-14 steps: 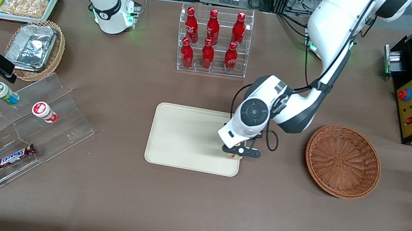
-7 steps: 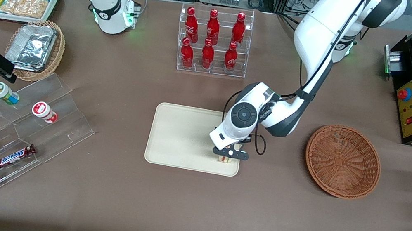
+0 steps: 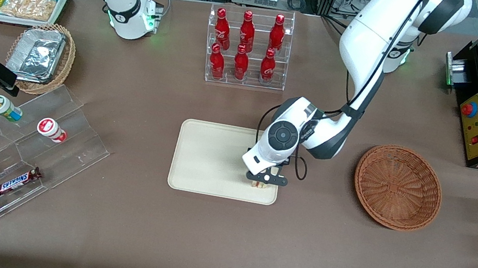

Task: Place sandwich from basket to tray

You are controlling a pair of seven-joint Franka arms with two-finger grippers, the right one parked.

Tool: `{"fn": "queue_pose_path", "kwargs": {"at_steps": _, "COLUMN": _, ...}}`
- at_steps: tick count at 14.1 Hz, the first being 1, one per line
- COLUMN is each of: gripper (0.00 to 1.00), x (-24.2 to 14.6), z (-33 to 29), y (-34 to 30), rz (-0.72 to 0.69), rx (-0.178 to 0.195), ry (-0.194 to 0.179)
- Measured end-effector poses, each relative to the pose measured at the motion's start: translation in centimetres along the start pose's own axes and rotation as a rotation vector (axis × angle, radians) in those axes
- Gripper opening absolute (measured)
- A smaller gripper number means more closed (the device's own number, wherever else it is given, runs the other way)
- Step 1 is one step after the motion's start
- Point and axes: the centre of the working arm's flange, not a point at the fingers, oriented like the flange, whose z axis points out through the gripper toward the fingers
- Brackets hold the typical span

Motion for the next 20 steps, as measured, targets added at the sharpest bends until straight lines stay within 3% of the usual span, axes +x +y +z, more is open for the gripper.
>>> {"fn": "queue_pose_path", "kwargs": {"at_steps": 2, "gripper": 0.42, "x": 0.1, "z": 0.2, "y": 0.0, "rz": -0.001, "rx": -0.005, "ry": 0.008}}
{"fn": "queue_pose_path", "kwargs": {"at_steps": 3, "gripper": 0.49, "x": 0.3, "z": 0.1, "y": -0.1, "rz": -0.004, "rx": -0.007, "ry": 0.013}}
{"fn": "queue_pose_path", "kwargs": {"at_steps": 5, "gripper": 0.70, "x": 1.1, "z": -1.7, "y": -0.8, "rz": -0.031, "rx": -0.008, "ry": 0.022}}
{"fn": "queue_pose_path", "kwargs": {"at_steps": 8, "gripper": 0.99, "x": 2.4, "z": -9.2, "y": -4.1, "rz": -0.103, "rx": -0.010, "ry": 0.016}}
{"fn": "queue_pose_path", "kwargs": {"at_steps": 12, "gripper": 1.00, "x": 1.3, "z": -22.2, "y": -11.2, "rz": -0.187, "rx": -0.006, "ry": 0.003}}
{"fn": "queue_pose_path", "kwargs": {"at_steps": 14, "gripper": 1.00, "x": 0.5, "z": -27.0, "y": -15.1, "rz": -0.227, "rx": 0.014, "ry": 0.024}}
{"fn": "queue_pose_path", "kwargs": {"at_steps": 17, "gripper": 1.00, "x": 0.5, "z": -30.0, "y": -20.9, "rz": -0.294, "rx": 0.060, "ry": 0.061}}
{"fn": "queue_pose_path", "kwargs": {"at_steps": 20, "gripper": 1.00, "x": 0.4, "z": -32.0, "y": -26.9, "rz": -0.323, "rx": 0.057, "ry": 0.072}}
